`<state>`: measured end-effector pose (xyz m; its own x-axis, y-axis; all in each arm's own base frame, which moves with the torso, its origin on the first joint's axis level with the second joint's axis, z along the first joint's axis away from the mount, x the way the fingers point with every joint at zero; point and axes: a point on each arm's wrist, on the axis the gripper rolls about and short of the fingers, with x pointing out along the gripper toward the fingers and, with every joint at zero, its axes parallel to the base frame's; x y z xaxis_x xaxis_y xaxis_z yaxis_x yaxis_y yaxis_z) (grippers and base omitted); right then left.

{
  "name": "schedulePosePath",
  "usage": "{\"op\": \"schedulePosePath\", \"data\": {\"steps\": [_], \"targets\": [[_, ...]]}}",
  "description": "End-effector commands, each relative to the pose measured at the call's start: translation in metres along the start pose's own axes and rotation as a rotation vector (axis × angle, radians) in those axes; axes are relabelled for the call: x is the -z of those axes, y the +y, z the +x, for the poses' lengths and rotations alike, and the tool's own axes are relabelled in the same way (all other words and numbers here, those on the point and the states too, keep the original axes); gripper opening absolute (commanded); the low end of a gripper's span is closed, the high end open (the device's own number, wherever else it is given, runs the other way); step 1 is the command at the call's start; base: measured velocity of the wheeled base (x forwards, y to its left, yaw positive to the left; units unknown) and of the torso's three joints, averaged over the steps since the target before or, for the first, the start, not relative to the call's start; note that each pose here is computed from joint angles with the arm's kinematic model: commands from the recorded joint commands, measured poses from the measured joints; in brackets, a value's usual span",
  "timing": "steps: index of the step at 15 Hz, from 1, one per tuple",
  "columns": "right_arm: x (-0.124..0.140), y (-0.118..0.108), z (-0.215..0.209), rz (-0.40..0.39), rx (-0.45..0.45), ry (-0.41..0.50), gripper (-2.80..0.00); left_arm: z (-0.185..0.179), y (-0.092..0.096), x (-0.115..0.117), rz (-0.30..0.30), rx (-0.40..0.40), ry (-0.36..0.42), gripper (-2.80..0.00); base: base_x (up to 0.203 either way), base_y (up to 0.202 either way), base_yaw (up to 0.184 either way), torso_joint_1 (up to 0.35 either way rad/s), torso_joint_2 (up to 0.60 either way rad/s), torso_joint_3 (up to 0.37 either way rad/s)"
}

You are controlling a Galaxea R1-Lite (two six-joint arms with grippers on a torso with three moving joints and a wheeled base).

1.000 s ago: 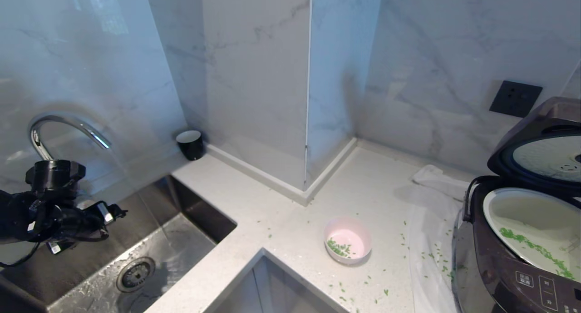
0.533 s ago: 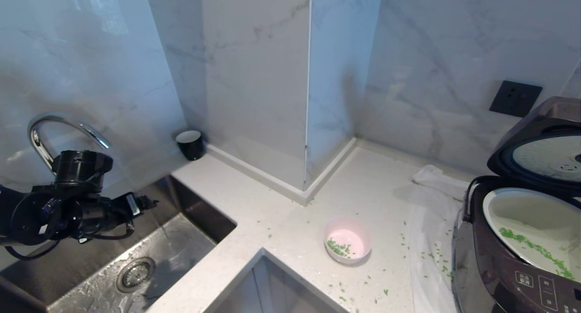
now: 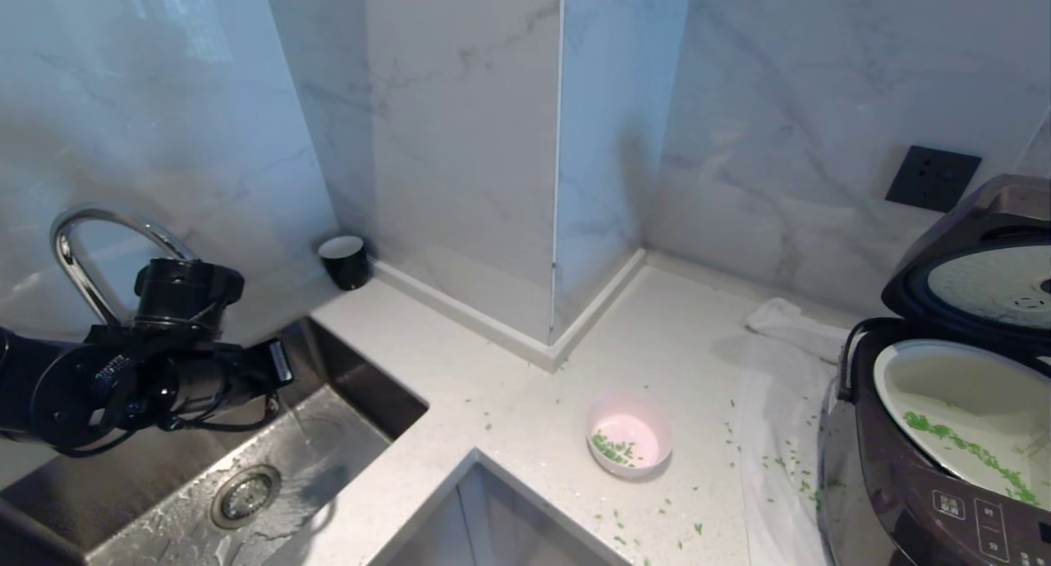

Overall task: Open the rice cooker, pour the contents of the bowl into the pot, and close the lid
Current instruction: Pick up the bowl on the table

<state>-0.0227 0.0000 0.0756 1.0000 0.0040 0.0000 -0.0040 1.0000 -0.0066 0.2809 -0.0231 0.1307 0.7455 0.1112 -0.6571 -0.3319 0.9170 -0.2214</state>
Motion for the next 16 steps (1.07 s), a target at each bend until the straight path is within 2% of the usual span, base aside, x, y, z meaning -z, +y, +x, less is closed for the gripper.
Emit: {"op": "schedulePosePath", "data": {"steps": [1,6,10,16], "targets": [[0.0,0.0,0.0,0.0,-0.001,0.0,-2.8,-0.001,-0.01,0.002,0.016,0.026,-0.001,-2.8,0.0,0.0,0.0,0.0,0.0,0.0],[0.0,0.0,0.0,0.0,-0.001,0.0,-2.8,-0.002,-0.025,0.005,0.048,0.069,0.002,-2.8,0.0,0.0,0.0,0.0,0.0,0.0],[0.0,0.0,0.0,-0.001,-0.001,0.0,-2.8,-0.01,-0.054,0.011,0.109,0.143,0.019,-2.8,0.0,0.0,0.0,0.0,0.0,0.0],[0.0,0.0,0.0,0.0,-0.001,0.0,-2.8,-0.011,-0.109,0.017,0.145,0.244,0.057,-2.8,0.0,0.0,0.0,0.0,0.0,0.0]]}}
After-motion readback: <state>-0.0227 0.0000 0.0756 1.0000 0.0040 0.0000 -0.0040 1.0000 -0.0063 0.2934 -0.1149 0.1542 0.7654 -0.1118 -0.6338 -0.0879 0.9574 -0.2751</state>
